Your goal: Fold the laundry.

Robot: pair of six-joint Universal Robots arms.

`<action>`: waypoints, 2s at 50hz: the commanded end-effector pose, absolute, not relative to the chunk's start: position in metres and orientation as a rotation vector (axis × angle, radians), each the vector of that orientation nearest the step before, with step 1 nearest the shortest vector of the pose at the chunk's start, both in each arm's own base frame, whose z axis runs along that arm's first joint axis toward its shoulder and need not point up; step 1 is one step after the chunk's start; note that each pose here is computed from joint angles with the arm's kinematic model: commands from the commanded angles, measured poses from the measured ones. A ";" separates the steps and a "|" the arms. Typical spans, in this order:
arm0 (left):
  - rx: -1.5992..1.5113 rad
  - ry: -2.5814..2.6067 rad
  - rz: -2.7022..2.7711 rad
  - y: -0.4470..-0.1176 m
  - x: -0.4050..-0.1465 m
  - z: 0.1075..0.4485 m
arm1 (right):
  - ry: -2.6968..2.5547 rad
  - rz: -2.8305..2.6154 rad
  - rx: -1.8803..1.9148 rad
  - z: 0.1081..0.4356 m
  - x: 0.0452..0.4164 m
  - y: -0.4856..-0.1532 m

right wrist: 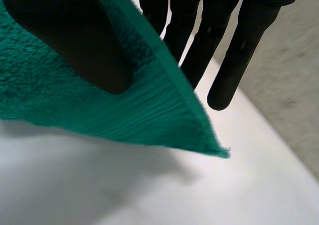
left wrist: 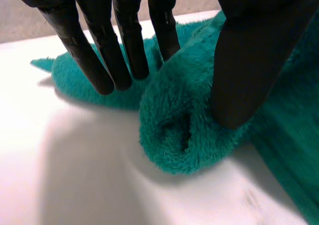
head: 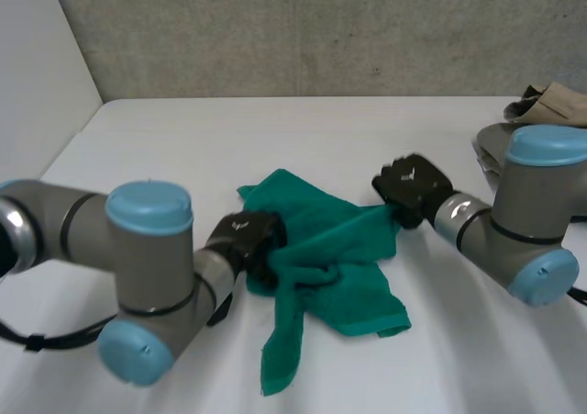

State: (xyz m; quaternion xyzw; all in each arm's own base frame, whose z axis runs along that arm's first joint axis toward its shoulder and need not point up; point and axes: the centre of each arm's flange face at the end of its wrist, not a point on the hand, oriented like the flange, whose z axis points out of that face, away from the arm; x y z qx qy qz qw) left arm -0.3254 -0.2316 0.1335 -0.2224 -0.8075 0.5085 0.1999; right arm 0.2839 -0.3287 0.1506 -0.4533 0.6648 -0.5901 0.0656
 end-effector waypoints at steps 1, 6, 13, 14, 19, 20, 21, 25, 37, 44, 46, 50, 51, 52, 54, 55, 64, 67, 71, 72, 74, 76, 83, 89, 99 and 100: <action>-0.774 -2.029 1.782 -0.286 -0.359 0.196 | 1.851 -2.243 -1.055 0.229 0.283 -0.367; -0.724 -1.695 2.189 -0.308 -0.354 0.313 | 1.661 -2.584 -0.708 0.304 0.270 -0.379; -0.630 -1.368 2.269 -0.283 -0.352 0.382 | 1.448 -2.711 -0.619 0.356 0.264 -0.361; -0.639 -1.376 2.247 -0.277 -0.353 0.378 | 1.456 -2.700 -0.643 0.358 0.262 -0.355; -0.718 -1.552 2.114 -0.261 -0.351 0.324 | 1.613 -2.625 -0.702 0.336 0.245 -0.351; -0.732 -1.586 2.089 -0.259 -0.351 0.312 | 1.651 -2.604 -0.709 0.329 0.242 -0.351; -0.767 -1.645 2.035 -0.253 -0.351 0.289 | 1.733 -2.546 -0.728 0.313 0.236 -0.349; -0.857 -1.746 1.897 -0.235 -0.358 0.230 | 1.934 -2.362 -0.801 0.264 0.227 -0.338; -0.936 -2.018 1.659 -0.220 -0.349 0.130 | 2.219 -2.036 -1.126 0.154 0.205 -0.315; -0.838 -1.913 1.827 -0.236 -0.332 0.185 | 2.251 -2.024 -1.110 0.156 0.199 -0.316; -0.809 -1.886 1.874 -0.243 -0.327 0.197 | 2.251 -2.022 -1.099 0.159 0.198 -0.314; -0.781 -1.855 1.939 -0.262 -0.314 0.213 | 2.255 -2.029 -1.058 0.166 0.195 -0.314; -0.785 -1.853 1.940 -0.268 -0.311 0.214 | 2.255 -2.030 -1.049 0.167 0.194 -0.315; -0.782 -1.866 1.936 -0.272 -0.308 0.214 | 2.254 -2.031 -1.046 0.168 0.194 -0.315; -0.791 -1.907 1.908 -0.277 -0.302 0.208 | 2.255 -2.040 -1.036 0.170 0.193 -0.316; -0.806 -1.960 1.865 -0.281 -0.297 0.201 | 2.256 -2.042 -1.033 0.170 0.193 -0.317; -0.918 -2.191 1.625 -0.280 -0.281 0.160 | 2.298 -2.019 -1.018 0.170 0.186 -0.324; -0.934 -2.226 1.557 -0.270 -0.278 0.155 | 2.315 -1.988 -1.026 0.166 0.186 -0.323; -0.947 -2.233 1.525 -0.257 -0.277 0.157 | 2.321 -1.978 -1.040 0.163 0.187 -0.323; -0.951 -2.229 1.523 -0.254 -0.278 0.157 | 2.320 -1.979 -1.045 0.163 0.187 -0.323; -0.968 -2.218 1.515 -0.248 -0.282 0.157 | 2.321 -1.977 -1.059 0.162 0.187 -0.323; -0.979 -2.213 1.510 -0.245 -0.285 0.156 | 2.320 -1.976 -1.067 0.162 0.188 -0.323; -1.009 -2.249 1.504 -0.246 -0.299 0.139 | 2.319 -1.961 -1.085 0.160 0.190 -0.318; -1.019 -2.312 1.504 -0.256 -0.311 0.124 | 2.336 -1.952 -1.071 0.164 0.188 -0.316; -0.953 -2.357 1.627 -0.268 -0.304 0.152 | 2.367 -1.929 -1.068 0.181 0.182 -0.310; -0.938 -2.347 1.654 -0.269 -0.302 0.159 | 2.372 -1.927 -1.066 0.183 0.180 -0.310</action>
